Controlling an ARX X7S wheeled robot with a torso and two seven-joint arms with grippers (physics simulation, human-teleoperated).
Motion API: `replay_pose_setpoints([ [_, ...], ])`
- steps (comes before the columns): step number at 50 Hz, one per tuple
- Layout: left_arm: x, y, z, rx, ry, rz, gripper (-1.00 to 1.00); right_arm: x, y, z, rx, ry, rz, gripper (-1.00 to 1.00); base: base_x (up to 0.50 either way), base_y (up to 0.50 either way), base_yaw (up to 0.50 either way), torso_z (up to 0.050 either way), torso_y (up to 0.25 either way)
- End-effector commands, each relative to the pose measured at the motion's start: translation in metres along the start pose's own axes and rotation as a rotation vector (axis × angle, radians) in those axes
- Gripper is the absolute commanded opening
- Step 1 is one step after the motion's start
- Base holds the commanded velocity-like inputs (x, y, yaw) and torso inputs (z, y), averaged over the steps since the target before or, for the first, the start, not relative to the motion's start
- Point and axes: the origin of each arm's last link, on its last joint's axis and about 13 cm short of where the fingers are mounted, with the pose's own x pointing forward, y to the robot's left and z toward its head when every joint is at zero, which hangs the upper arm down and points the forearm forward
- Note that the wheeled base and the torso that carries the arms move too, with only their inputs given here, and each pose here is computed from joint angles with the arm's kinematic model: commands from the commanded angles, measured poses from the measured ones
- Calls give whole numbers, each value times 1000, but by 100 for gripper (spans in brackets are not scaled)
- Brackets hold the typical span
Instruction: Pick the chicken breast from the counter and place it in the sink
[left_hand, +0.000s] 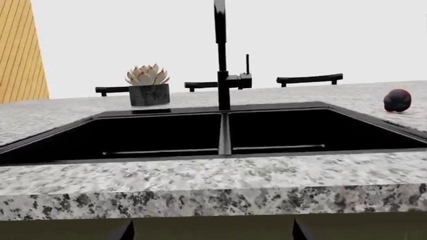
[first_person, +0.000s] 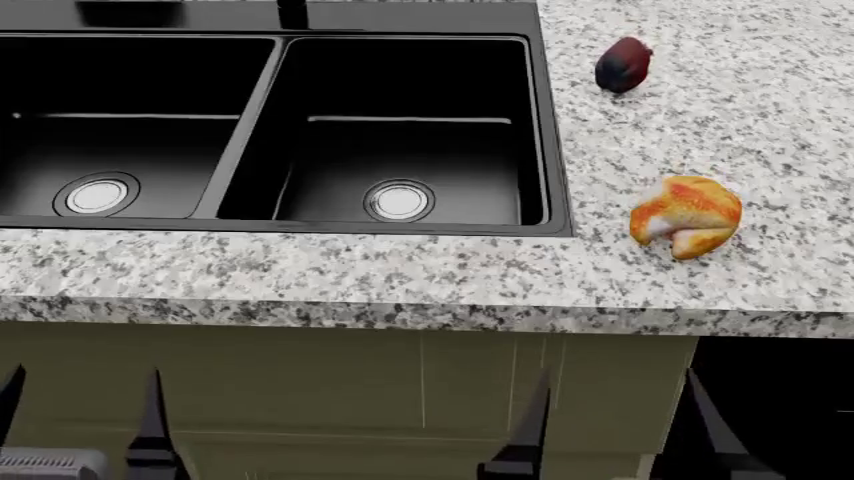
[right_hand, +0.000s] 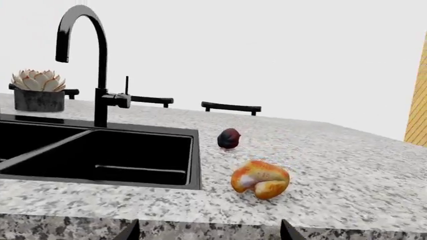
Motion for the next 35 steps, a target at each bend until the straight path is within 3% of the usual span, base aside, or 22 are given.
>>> replay_pose_setpoints([
  [1, 5, 4, 12, 11, -42, 5, 100, -1, -9, 18, -39, -28, -58, 100, 0, 0, 0, 0, 0],
  [19, 8, 7, 15, -1, -41, 8, 100, -1, -15, 34, -76, -45, -124, 100, 0, 0, 0, 0, 0],
  [29, 18, 11, 33, 20, -62, 0, 100, 5, -27, 51, -122, -29, -138, 100, 0, 0, 0, 0, 0],
  [35, 23, 11, 39, 29, -66, -15, 100, 12, -32, 61, -96, -4, -119, 100, 0, 0, 0, 0, 0],
])
